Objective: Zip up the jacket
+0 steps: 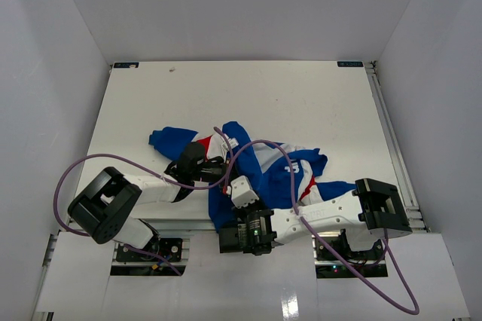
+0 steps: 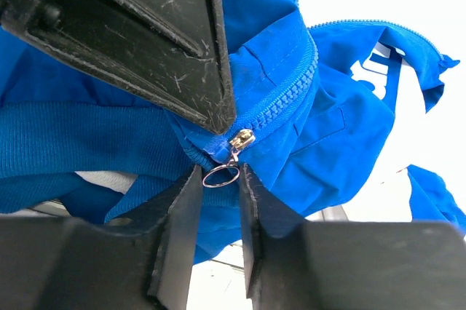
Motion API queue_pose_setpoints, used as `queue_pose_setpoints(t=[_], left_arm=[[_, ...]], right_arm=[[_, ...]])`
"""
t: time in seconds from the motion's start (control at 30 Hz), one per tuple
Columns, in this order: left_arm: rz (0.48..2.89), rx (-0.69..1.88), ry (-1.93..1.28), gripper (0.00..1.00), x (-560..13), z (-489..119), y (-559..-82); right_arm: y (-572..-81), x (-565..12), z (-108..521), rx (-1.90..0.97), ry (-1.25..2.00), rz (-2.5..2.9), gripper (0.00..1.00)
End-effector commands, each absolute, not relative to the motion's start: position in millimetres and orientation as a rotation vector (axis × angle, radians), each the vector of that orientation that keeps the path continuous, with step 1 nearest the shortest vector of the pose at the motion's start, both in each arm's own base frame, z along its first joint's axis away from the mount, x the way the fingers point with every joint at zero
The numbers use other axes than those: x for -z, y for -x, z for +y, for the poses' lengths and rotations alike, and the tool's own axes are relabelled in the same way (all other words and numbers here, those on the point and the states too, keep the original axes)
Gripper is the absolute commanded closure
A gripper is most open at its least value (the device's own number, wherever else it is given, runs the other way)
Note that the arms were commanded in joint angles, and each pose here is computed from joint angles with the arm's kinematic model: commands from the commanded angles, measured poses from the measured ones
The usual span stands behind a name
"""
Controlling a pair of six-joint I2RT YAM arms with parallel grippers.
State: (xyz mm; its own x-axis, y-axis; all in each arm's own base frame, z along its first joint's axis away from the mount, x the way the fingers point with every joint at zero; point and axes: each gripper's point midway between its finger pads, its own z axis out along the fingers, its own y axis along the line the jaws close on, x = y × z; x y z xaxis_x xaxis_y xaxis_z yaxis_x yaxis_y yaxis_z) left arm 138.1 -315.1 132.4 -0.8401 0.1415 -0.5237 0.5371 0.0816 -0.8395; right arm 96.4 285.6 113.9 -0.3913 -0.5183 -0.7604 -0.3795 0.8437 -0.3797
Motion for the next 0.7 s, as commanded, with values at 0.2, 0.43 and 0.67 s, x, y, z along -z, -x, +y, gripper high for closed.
queue_pose_setpoints(t=[0.2,0.43,0.67], left_arm=[[2.011,1.835,-0.716,1.0,-142,-317,-139],[2.01,1.836,-0.718,1.0,-143,-317,-139],[2.014,1.836,-0.72,1.0,-141,-317,-139]], right_arm=[[-104,-137,284,0.181,0.573,1.974,0.88],[-105,-140,278,0.199,0.573,1.968,0.92],[-106,-143,275,0.21,0.573,1.966,0.91]])
